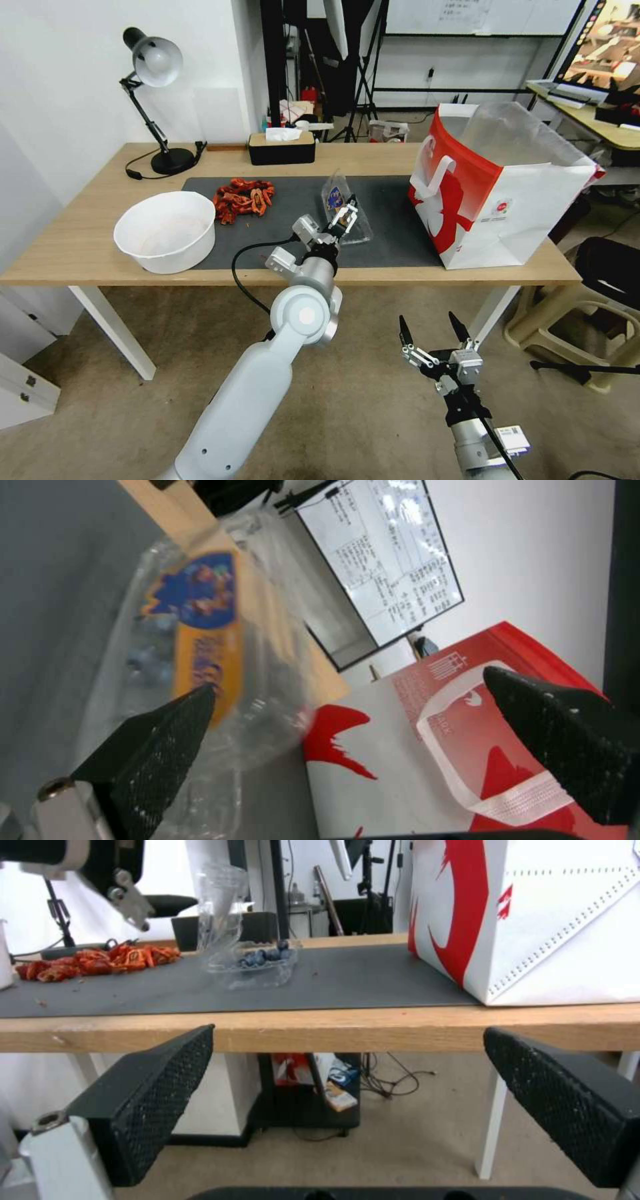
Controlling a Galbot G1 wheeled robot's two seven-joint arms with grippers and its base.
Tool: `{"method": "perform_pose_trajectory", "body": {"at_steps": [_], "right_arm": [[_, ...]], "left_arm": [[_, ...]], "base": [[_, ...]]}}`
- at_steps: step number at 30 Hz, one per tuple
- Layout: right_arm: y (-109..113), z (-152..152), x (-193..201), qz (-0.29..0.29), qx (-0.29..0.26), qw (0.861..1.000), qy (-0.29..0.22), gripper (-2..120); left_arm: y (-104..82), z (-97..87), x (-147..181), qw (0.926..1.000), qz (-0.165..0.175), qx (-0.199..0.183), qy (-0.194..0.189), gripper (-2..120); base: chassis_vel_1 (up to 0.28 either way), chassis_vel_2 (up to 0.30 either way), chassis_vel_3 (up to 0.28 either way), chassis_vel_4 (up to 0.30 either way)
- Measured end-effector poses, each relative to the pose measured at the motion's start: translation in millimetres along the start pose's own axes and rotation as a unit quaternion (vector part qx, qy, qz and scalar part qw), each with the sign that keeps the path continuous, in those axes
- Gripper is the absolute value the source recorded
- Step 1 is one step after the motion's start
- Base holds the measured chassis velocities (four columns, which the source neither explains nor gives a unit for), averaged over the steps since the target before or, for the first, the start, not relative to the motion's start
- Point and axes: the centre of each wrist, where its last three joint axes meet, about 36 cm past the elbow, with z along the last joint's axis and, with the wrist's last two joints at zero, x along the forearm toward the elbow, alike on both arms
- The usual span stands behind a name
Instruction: Close the takeout container lid, then place the container into the takeout bag.
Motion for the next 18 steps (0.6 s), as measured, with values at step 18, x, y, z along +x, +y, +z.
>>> {"method": "perform_pose_trajectory", "body": {"at_steps": [18], "right_arm": [[0.4, 0.1, 1.5, 0.004, 0.001, 1.0, -0.002, 100]], "left_arm": [[-17.4, 12.8, -39.1, 0.9996, 0.004, -0.008, 0.027, 80]], "base": [[0.0, 0.0, 0.0, 0.0]]}}
